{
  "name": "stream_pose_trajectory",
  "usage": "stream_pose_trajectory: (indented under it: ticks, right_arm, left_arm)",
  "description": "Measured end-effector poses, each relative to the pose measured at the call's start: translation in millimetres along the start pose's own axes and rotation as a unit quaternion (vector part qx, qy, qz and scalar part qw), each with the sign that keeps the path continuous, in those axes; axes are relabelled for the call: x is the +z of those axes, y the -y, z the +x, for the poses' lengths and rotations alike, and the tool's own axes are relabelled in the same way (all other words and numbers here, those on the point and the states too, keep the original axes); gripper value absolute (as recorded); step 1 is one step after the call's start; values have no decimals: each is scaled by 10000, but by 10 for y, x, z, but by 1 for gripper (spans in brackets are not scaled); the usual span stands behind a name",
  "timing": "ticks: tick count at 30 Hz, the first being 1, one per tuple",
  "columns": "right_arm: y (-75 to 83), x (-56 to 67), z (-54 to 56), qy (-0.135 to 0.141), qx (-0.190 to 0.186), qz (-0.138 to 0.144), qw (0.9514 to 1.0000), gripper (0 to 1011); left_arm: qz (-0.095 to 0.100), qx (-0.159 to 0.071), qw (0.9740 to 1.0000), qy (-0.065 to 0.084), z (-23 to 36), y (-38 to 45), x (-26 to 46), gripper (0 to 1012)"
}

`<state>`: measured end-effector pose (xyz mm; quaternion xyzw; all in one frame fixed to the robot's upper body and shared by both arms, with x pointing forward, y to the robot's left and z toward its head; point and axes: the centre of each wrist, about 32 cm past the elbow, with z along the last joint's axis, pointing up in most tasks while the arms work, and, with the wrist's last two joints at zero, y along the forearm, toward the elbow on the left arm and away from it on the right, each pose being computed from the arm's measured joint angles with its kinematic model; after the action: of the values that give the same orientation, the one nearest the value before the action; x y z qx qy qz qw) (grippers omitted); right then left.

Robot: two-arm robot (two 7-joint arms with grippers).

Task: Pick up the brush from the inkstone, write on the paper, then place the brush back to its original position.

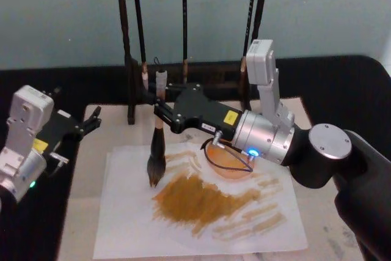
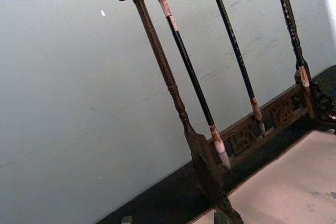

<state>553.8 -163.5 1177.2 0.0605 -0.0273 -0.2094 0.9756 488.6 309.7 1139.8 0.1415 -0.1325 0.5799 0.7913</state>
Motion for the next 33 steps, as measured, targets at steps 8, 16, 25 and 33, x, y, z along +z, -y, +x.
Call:
stream_pose_trajectory:
  ticks: [8, 16, 25, 33]
  right_arm:
    - [-9, -14, 26, 152, -89, 13, 9998, 173]
    - [-31, -26, 26, 200, -109, 35, 9997, 173]
    - [-52, -42, 38, 224, -117, 26, 9997, 173]
    - [-77, -81, 66, 225, -149, -52, 9996, 173]
  left_arm:
    - [0, 0, 10000, 0, 0, 0, 0, 1010]
    - [0, 0, 10000, 0, 0, 0, 0, 1010]
    - [0, 0, 10000, 0, 0, 0, 0, 1010]
    - [0, 0, 10000, 0, 0, 0, 0, 1010]
